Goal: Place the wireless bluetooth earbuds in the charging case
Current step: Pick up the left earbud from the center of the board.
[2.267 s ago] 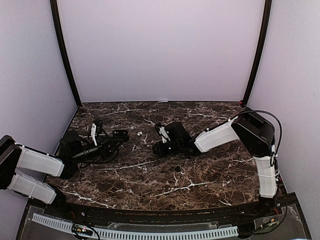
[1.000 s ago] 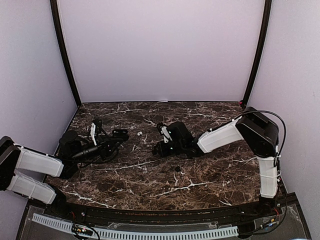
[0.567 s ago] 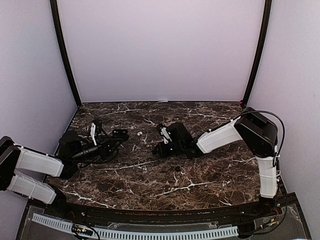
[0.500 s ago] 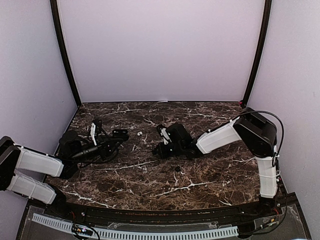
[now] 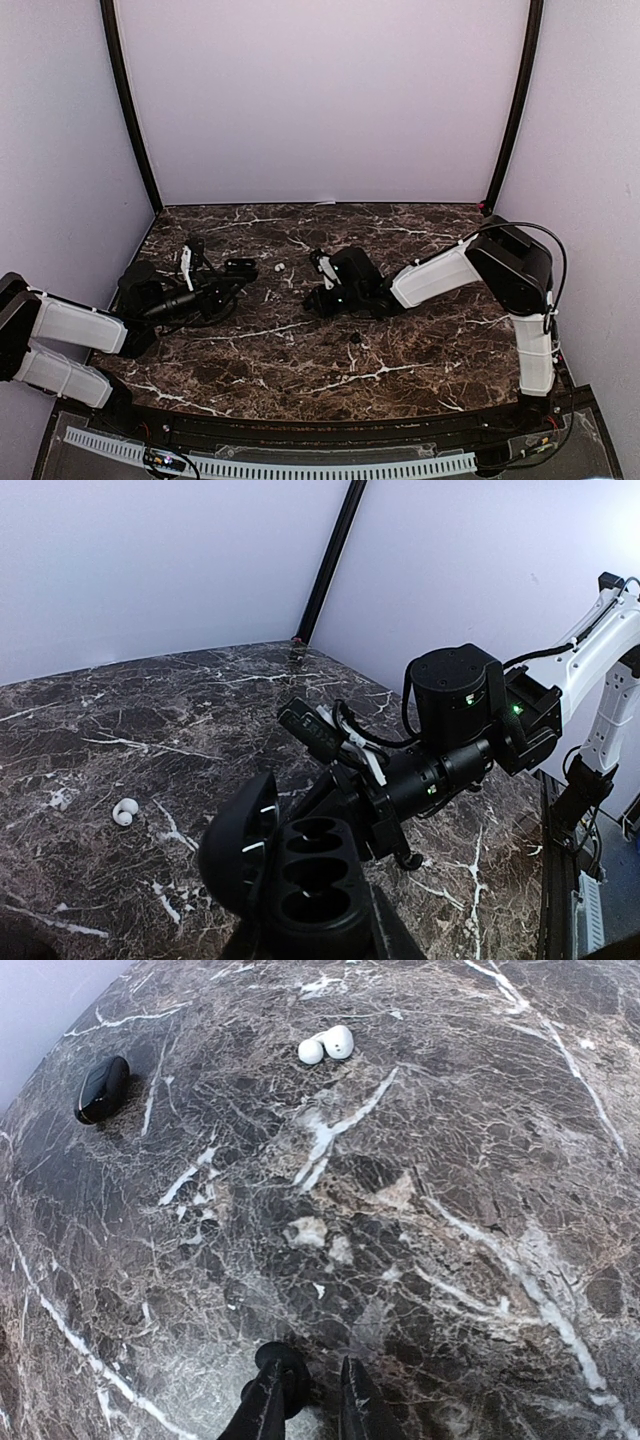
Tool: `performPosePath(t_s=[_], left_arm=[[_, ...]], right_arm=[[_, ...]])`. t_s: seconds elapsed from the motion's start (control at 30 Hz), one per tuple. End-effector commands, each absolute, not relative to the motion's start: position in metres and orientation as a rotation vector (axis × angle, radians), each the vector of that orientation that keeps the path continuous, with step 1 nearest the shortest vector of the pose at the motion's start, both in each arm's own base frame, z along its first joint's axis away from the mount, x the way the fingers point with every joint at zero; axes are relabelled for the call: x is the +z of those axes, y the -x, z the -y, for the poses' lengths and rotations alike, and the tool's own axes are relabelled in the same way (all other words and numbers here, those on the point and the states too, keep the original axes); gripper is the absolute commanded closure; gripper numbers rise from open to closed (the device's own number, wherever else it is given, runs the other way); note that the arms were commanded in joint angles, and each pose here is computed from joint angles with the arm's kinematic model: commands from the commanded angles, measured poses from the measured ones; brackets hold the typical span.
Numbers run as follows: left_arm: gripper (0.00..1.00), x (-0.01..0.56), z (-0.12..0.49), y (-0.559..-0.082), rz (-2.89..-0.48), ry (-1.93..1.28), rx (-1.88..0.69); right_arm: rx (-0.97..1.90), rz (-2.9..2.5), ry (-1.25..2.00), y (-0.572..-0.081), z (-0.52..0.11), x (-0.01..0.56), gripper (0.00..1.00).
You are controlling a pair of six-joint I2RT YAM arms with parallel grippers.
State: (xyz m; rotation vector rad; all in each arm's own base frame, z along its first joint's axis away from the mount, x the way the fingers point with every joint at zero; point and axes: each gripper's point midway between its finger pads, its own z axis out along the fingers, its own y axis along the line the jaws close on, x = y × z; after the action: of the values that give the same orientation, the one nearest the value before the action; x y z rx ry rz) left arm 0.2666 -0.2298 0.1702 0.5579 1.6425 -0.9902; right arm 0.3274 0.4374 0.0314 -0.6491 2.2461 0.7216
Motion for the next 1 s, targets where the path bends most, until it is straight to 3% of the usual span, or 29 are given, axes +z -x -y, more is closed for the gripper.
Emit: performPosePath(t_s=[0.0, 0.53, 0.97], left_arm=[[0.83, 0.173, 0.23, -0.261, -1.619, -0.58, -0.993], [0.83, 0.172, 0.231, -0.26, -1.619, -0.584, -0.994], [0.83, 0.171, 0.241, -0.249, -1.574, -0.677, -1.019]], right_arm=[[0.78, -2.25, 0.685, -0.318, -0.449, 0.028, 0.8], [0.862, -2.225, 0.707, -0.311, -0.46, 0.039, 0.9], [0.865, -2.098, 0.736, -0.302, -0.444, 0.085, 1.0]])
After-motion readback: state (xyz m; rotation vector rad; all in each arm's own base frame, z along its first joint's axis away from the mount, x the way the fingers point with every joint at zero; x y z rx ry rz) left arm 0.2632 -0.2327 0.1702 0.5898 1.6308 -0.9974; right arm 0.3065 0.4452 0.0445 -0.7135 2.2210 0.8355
